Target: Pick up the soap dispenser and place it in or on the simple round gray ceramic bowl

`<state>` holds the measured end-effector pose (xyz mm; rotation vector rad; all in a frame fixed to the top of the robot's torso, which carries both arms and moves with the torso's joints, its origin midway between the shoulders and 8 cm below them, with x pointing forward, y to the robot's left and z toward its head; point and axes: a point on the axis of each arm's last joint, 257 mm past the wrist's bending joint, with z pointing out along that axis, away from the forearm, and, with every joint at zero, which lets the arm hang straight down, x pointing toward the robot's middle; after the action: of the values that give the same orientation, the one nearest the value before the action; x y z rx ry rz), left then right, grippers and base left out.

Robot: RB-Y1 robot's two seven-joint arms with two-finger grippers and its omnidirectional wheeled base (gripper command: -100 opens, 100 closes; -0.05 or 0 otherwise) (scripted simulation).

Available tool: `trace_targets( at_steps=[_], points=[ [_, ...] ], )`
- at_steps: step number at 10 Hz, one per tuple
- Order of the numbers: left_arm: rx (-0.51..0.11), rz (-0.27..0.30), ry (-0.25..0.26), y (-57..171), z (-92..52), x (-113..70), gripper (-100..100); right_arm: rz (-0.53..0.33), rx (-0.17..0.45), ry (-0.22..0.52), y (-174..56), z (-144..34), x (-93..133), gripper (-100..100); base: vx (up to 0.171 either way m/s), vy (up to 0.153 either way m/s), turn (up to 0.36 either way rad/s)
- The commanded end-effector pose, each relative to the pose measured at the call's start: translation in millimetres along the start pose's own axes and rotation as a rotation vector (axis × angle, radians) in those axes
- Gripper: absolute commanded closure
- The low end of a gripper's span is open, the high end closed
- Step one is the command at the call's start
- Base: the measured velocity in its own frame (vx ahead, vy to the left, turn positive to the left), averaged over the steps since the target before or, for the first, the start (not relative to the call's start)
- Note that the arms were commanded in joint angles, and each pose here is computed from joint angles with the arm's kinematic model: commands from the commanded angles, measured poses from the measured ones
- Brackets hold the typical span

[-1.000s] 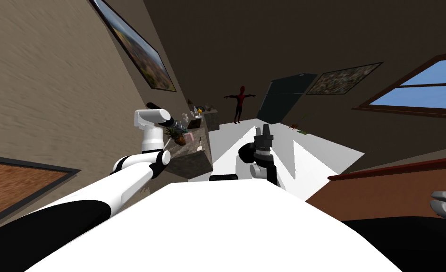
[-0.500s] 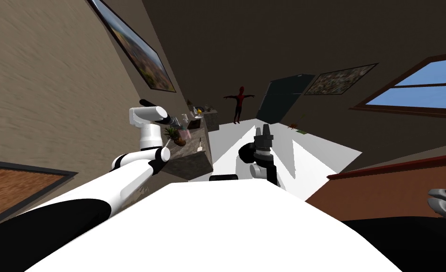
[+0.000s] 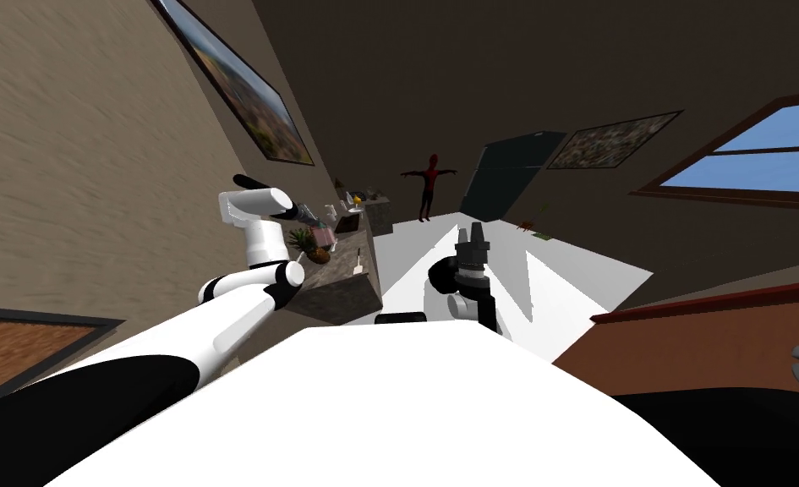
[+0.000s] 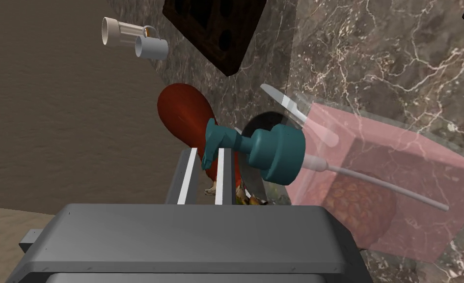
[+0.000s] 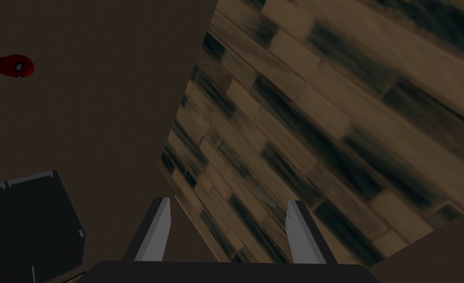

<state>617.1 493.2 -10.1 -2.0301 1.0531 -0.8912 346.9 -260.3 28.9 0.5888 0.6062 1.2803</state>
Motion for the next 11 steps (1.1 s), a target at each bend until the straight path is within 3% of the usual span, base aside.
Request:
trace_targets(
  at_steps=[1,3,11],
  points=[
    [0.036,-0.038,-0.003,-11.7,2.1,-8.0,100,0.000,0.000,0.000,0.0,0.0,0.0,0,0.035,0.012,0.009],
    [0.065,-0.068,-0.006,-20.8,2.0,-14.0,100,0.000,0.000,0.000,0.0,0.0,0.0,0,0.044,0.017,0.015],
    [0.264,-0.257,-0.029,-76.1,-5.8,-69.9,100,0.000,0.000,0.000,0.0,0.0,0.0,0,0.069,0.018,0.031]
  ],
)
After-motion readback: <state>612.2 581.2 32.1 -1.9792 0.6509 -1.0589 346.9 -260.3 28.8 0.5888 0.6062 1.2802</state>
